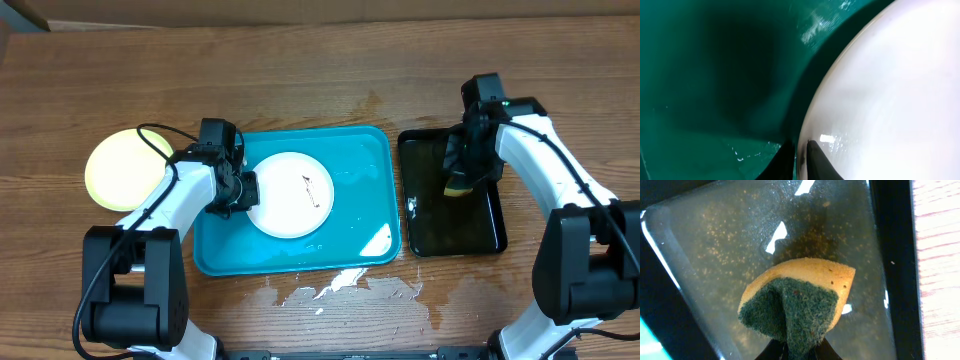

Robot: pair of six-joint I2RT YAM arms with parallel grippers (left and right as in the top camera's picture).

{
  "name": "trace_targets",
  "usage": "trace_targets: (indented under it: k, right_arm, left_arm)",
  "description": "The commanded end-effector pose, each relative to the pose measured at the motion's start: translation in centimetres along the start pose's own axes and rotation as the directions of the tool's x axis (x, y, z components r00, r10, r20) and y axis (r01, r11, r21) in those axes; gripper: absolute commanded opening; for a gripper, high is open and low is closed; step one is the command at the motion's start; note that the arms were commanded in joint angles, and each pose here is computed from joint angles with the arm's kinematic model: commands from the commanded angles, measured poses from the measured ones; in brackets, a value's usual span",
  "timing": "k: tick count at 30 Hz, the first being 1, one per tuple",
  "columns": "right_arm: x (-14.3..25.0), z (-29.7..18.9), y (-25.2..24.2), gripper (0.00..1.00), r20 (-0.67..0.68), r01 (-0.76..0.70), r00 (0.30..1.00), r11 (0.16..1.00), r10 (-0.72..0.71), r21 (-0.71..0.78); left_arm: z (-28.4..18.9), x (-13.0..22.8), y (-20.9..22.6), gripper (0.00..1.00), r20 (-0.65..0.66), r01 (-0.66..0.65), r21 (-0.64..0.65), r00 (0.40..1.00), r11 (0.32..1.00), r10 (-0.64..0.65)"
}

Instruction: Clean dirty plates on tray and stack at the side

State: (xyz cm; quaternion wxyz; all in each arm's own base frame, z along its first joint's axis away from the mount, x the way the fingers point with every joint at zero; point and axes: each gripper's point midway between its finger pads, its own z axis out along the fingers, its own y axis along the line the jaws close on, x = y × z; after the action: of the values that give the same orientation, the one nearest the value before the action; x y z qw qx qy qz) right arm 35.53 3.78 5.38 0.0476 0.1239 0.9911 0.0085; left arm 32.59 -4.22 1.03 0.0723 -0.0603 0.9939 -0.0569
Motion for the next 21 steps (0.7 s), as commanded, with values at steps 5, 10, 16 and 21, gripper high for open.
trace_targets:
  k: [5, 10, 16, 21]
  right_arm:
    - [0.9, 0.9, 1.8, 0.08, 0.034, 0.087, 0.996, 0.995, -0.086, -0.049]
    - [1.3, 2.0, 2.9, 0.22, 0.059, 0.152, 0.987, 0.986, -0.148, -0.063]
    - [1.5, 2.7, 3.1, 0.39, 0.07, 0.167, 0.984, 0.984, -0.162, -0.066]
    - [1.4, 2.4, 3.2, 0.4, 0.075, 0.184, 0.981, 0.981, -0.179, -0.066]
  left_arm:
    - [0.3, 0.2, -2.2, 0.13, 0.016, -0.149, 0.0, 0.989, 0.989, 0.149]
    - [0.4, 0.7, -3.6, 0.24, 0.011, -0.216, 0.007, 0.976, 0.976, 0.216]
    - [0.4, 1.1, -4.5, 0.55, 0.007, -0.244, 0.011, 0.97, 0.97, 0.244]
    - [0.4, 1.4, -4.5, 0.58, -0.004, -0.243, 0.011, 0.97, 0.97, 0.243]
